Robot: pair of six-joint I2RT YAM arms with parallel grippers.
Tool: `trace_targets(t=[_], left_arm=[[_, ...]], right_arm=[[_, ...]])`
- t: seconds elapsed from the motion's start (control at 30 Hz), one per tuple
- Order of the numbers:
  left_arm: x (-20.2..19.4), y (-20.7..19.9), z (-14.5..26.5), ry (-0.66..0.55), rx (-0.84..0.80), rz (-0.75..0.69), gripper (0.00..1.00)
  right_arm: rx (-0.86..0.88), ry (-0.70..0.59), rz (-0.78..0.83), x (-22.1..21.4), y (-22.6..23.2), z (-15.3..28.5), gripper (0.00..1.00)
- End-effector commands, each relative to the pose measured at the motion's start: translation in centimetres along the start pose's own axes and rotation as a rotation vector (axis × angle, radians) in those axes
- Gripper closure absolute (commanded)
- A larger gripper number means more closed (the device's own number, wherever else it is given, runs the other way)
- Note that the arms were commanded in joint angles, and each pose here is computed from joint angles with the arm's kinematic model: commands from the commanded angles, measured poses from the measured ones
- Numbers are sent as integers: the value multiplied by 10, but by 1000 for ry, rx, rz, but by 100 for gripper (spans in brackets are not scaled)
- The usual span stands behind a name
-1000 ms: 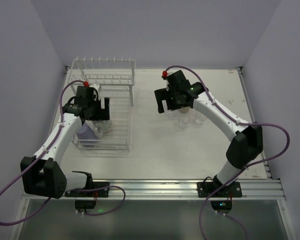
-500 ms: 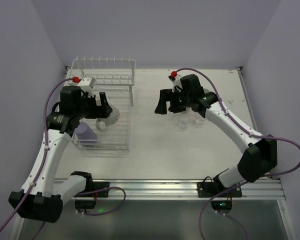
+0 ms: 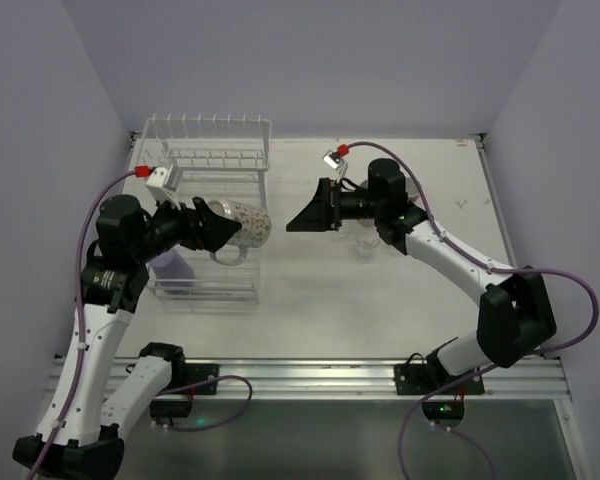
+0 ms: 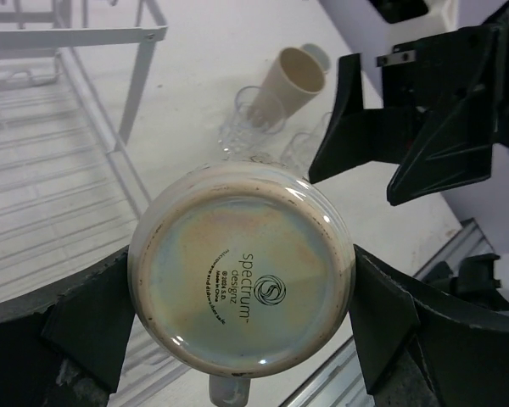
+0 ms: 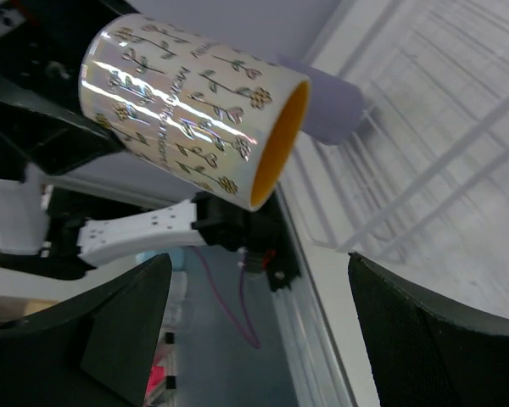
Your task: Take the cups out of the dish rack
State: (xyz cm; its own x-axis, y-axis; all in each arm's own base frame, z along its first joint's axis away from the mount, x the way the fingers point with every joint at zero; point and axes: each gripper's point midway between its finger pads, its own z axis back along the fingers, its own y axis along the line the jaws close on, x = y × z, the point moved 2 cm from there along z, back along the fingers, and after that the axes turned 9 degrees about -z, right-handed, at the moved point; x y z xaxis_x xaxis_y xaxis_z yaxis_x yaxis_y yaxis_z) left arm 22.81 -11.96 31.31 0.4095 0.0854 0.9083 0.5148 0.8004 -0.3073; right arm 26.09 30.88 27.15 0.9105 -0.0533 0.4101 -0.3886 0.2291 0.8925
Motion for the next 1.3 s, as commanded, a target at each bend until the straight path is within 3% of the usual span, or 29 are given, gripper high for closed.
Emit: trace_targets(t=[0.0,0.43,0.5,0.9,1.03,1.1,1.2,1.27], left_arm=[[43,-48,11,-219,-284,-54,100],[45,-62,11,-294,-407,-38,100],[44,-61,10,-300,-408,-41,100],[25,-55,2,-323,-428,-10,100],[23,-54,0,-324,-437,2,100],[22,-54,-1,-324,-442,-2,100],[21,-55,-1,-333,-455,8,100],[17,-56,-3,-327,-476,22,100]], right_arm=[[292,72,52,-7,48,8,13],[567,109,-1,-16,69,19,17],[606,110,-69,-12,69,17,19],[714,3,-20,-6,100,22,30],[730,4,-26,-4,107,23,45],[737,4,-25,-5,111,23,60],[746,9,-21,-5,115,23,95],[745,11,-21,-4,115,22,100]])
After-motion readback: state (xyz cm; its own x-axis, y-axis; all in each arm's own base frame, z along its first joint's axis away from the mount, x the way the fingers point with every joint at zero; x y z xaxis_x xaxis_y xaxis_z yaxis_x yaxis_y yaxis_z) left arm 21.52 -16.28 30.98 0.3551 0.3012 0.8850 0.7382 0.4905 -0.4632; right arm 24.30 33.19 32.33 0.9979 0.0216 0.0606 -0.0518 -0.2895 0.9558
